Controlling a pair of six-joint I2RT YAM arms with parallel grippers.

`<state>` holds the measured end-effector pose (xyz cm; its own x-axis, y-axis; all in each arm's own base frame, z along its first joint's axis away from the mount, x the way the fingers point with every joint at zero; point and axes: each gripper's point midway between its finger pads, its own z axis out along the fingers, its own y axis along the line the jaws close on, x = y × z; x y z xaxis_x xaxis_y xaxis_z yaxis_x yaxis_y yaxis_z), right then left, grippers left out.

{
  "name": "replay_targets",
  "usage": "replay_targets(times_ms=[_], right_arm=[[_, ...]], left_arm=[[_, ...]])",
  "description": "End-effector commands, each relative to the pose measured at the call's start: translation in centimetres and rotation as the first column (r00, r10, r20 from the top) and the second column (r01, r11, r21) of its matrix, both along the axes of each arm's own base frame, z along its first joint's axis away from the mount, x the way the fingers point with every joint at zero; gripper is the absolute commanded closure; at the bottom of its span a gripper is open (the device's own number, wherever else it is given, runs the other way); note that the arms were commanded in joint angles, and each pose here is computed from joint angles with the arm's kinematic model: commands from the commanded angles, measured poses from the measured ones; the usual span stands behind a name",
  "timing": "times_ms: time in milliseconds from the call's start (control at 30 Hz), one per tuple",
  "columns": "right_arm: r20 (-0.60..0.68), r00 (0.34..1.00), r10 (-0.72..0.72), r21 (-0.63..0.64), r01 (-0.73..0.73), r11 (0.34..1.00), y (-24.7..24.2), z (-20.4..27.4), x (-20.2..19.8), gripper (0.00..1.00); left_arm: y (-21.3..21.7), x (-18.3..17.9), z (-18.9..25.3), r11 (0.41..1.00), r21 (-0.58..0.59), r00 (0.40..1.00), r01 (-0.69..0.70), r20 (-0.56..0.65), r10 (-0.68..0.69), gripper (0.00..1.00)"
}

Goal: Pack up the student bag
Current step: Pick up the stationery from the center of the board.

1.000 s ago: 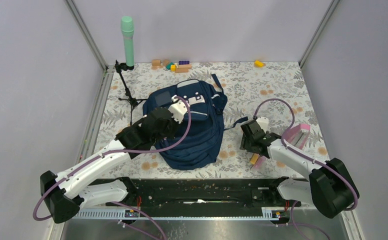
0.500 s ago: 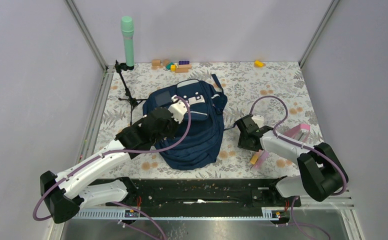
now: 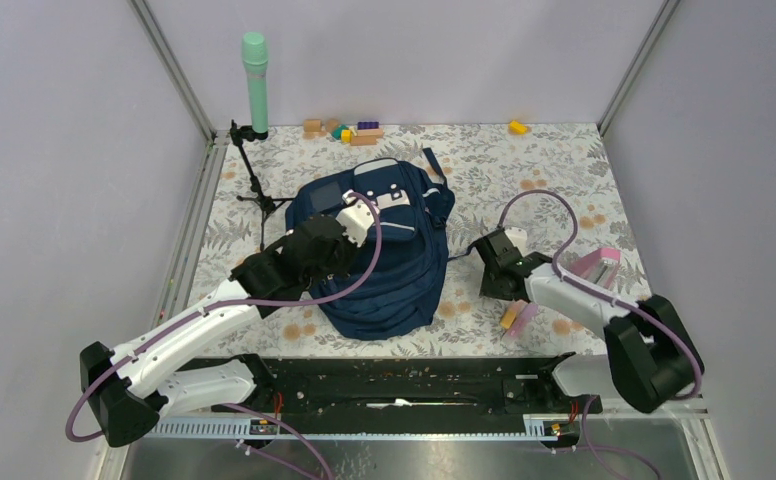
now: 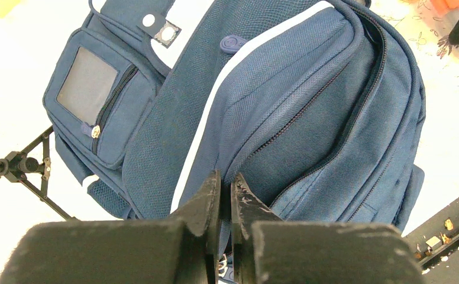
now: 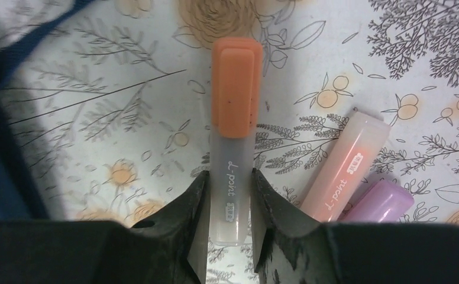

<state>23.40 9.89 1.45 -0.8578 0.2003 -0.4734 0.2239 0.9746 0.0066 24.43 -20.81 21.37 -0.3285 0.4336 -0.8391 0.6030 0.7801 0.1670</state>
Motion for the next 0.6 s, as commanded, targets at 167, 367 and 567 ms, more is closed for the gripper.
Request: replay_targets(times_ms=[167, 367, 567], right_arm=[[0.153, 0.949, 0.275, 0.189, -0.302, 0.935, 3.7, 7.2, -1.2, 1.00], [0.169, 0.874, 0.456, 0.447, -0.480, 0.755, 9.1, 11.7, -5.0, 1.00], [0.228, 0.774, 0.590, 0.569, -0.598, 0.564, 15.0, 16.0, -8.4, 1.00]], left_arm=[[-1.0, 0.6, 5.3, 0.986, -0.169, 0.994, 0.002, 0.104, 0.015, 1.00], [-1.2, 0.5, 5.3, 0.985, -0.172, 0.995, 0.009, 0.099, 0.008, 1.00], [-1.1, 0.5, 5.4, 0.985, -0.173, 0.995, 0.007, 0.102, 0.011, 1.00]])
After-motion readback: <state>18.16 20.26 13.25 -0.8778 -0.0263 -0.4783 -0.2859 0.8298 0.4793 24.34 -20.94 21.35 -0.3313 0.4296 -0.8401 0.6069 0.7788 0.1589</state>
